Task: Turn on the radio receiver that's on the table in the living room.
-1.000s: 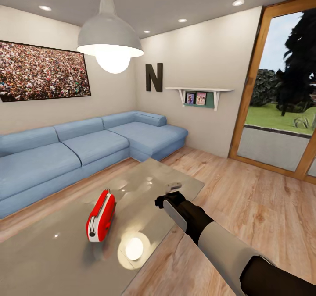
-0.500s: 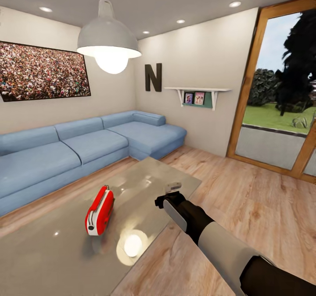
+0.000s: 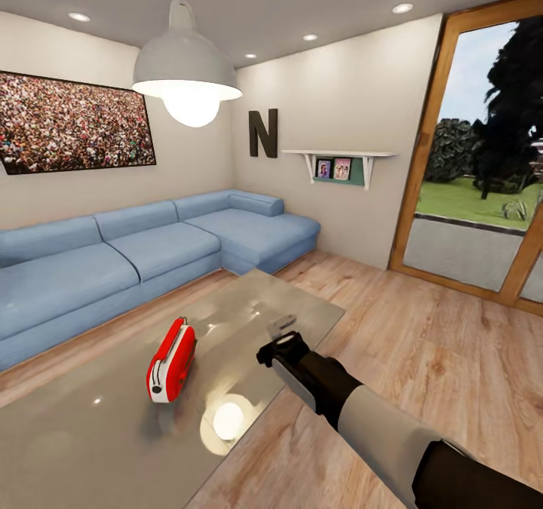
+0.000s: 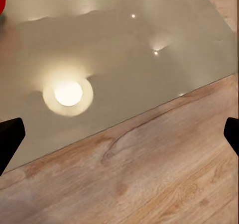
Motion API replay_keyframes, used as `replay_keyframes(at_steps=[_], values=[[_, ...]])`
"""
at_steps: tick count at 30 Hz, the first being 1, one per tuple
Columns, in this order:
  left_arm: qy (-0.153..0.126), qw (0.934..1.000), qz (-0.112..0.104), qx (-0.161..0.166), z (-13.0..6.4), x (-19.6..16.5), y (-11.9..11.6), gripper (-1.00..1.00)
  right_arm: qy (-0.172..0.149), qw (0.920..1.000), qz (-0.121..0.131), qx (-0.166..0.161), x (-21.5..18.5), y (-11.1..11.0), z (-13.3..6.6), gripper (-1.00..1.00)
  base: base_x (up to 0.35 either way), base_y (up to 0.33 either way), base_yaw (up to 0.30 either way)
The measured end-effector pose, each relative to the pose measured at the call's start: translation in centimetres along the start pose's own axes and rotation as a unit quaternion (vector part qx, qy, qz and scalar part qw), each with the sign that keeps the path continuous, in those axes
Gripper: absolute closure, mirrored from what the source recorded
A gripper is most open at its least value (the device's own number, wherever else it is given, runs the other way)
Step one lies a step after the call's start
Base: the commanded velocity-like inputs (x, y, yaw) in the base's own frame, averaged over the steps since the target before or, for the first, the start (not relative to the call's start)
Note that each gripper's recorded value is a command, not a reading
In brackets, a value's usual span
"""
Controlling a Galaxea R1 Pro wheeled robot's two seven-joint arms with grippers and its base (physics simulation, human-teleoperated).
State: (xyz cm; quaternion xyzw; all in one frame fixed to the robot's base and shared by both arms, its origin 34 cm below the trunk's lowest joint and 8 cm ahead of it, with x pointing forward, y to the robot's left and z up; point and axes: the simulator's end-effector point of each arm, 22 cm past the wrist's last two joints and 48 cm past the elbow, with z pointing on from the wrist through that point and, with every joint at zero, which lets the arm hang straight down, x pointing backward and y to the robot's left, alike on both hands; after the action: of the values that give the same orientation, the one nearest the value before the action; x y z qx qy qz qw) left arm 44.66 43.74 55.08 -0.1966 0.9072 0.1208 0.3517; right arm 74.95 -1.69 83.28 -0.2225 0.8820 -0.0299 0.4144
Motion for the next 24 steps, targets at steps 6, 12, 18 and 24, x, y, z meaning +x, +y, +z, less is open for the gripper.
replay_keyframes(at_steps=[6, 12, 18, 24], values=[[0.000, 1.0000, 0.000, 0.000, 0.00, 0.01, 0.03, -1.00, -0.003, 1.0000, -0.006, 0.002, -0.19, -0.05, -0.05, -1.00, 0.000, 0.000, 0.145], [0.001, 1.0000, 0.000, -0.001, 0.00, 0.04, 0.07, -1.00, -0.003, 1.0000, -0.006, 0.003, -0.19, -0.06, -0.06, -1.00, 0.010, -0.050, 0.291], [0.002, 1.0000, 0.000, -0.002, 0.01, 0.05, 0.12, -1.00, -0.003, 1.0000, -0.006, 0.003, -0.20, -0.06, -0.06, -1.00, 0.158, -0.120, 0.299], [0.004, 1.0000, 0.000, -0.002, 0.00, 0.16, 0.08, -1.00, -0.004, 1.0000, -0.006, 0.003, -0.21, -0.06, -0.06, -1.00, 0.249, -0.150, 0.300]])
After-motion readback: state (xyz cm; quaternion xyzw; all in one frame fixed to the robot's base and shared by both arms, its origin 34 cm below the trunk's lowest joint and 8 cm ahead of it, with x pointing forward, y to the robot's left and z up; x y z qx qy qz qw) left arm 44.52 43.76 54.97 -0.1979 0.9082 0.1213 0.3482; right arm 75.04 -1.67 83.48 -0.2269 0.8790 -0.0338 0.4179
